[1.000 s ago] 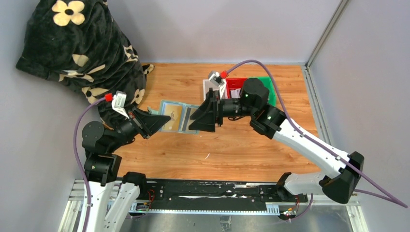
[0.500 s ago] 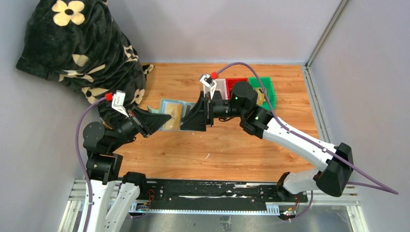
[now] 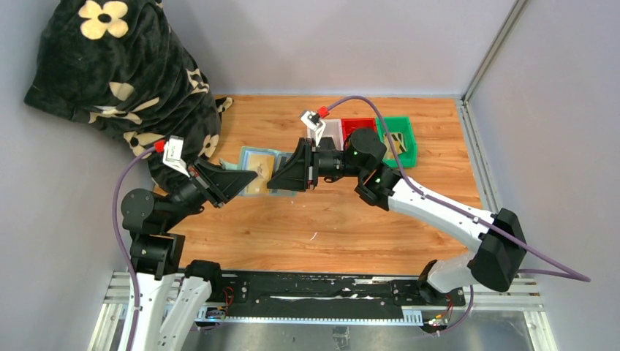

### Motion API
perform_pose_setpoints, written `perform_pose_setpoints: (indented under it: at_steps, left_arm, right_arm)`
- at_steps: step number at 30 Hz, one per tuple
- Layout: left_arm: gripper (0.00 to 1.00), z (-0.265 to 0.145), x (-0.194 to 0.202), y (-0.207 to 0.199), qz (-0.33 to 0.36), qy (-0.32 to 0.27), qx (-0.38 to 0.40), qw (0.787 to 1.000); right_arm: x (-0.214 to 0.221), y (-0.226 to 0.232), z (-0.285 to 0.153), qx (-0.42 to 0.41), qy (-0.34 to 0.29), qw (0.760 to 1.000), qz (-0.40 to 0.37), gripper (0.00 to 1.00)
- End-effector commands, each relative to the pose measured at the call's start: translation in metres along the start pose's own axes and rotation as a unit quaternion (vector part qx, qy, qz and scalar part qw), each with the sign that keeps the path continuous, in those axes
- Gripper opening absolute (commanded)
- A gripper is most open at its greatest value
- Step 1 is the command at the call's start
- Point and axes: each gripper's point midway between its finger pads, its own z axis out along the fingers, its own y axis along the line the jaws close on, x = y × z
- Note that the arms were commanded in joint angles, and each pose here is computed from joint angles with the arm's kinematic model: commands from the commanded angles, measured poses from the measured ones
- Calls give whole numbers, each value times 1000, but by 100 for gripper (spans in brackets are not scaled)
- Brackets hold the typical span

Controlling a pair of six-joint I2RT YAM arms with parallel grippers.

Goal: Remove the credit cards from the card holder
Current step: Remove the credit card from the card holder.

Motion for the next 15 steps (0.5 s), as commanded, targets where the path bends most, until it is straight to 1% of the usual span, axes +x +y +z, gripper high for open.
perform_pose_setpoints:
  at_steps: [1,4,5,7,10,13,14,15]
  left_arm:
    - [0,-4,6,-15,7,19,35,999]
    - [0,-5,6,-16,15,19,33,999]
    - [0,-5,5,-17,16,18,32,999]
    - [0,-5,4,-17,19,17,31,999]
    - [0,-5,2,-16,23,13,26,999]
    - [0,-5,-2,-11,29,3,5,1000]
    - [0,-5,-4,-8,32,-3,-4,999]
    - [0,-5,-5,-6,36,-7,-12,999]
  right_arm:
    - [-9,20,4,-48,-24,999,-4,26]
    - [-9,23,-2,-55,-30,998,-4,11]
    - [-10,24,-4,-57,-33,998,-5,5]
    - [-11,29,-9,-66,-40,997,-9,0]
    - [-11,38,-16,-81,-46,996,-17,0]
    - [-9,45,-20,-95,-49,994,-19,0]
    - [-8,47,-21,-98,-49,994,-19,1]
    - [-9,48,-22,-98,-49,994,-19,7]
